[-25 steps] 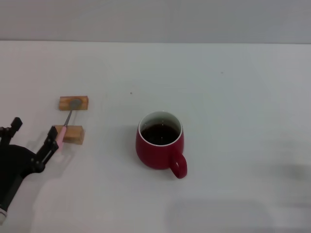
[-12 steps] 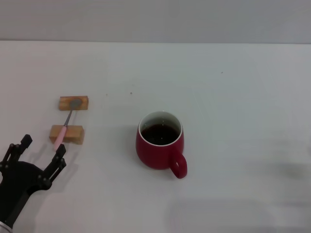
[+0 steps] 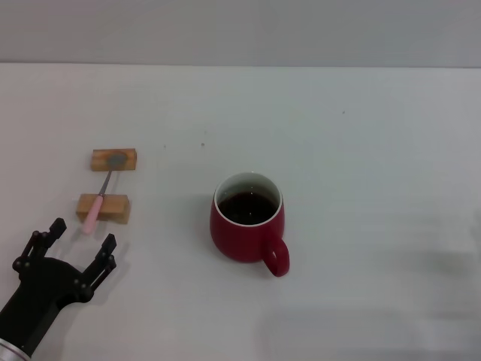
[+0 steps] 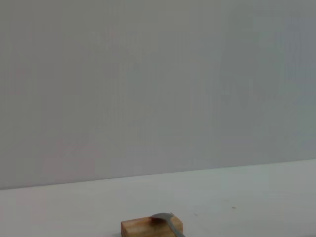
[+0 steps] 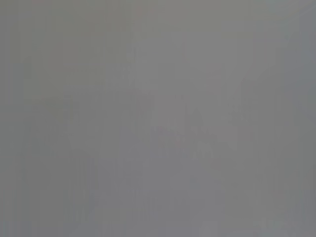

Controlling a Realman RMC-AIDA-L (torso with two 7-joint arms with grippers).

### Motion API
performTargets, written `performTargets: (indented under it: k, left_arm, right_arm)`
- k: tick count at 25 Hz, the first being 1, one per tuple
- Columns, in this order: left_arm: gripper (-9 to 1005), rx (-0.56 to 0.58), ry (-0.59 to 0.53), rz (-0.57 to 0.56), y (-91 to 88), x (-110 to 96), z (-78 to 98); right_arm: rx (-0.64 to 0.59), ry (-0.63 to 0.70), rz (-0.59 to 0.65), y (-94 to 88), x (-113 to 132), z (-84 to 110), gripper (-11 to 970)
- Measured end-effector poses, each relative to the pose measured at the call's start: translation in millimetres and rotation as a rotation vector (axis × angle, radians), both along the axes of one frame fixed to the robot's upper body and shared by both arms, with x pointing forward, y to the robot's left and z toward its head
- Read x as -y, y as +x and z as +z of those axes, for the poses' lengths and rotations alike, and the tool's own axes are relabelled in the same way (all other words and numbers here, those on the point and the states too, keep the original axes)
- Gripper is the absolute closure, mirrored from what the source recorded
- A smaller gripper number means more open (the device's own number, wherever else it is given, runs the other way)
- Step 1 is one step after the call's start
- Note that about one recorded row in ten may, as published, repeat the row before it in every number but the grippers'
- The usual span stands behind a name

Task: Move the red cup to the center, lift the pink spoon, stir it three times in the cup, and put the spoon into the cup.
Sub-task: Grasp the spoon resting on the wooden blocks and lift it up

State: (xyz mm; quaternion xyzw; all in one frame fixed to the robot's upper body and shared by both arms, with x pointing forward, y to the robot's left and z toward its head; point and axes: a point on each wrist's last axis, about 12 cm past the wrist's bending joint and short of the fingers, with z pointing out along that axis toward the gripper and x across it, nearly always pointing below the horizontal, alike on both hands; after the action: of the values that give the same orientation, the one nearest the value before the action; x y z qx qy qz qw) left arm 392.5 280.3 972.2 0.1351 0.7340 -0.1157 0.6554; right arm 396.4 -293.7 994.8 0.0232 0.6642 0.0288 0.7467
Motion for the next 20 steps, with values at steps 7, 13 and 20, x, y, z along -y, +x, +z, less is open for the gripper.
performTargets:
  k: [7,13,20]
  left_arm:
    - [236,0.002,0.000,-0.003,3.0,1,0.5]
    - [238,-0.002,0.005,-0.009,7.3,2,0.5]
    - [241,-0.014,0.006,-0.017,14.3,7,0.3]
  right_arm:
    - [0.005,0.002,0.016,1.4,-3,0.7,217]
    - [0.006,0.003,0.017,2.0,-3,0.9,216]
    - [0.006,0.002,0.017,1.8,-3,0.9,216]
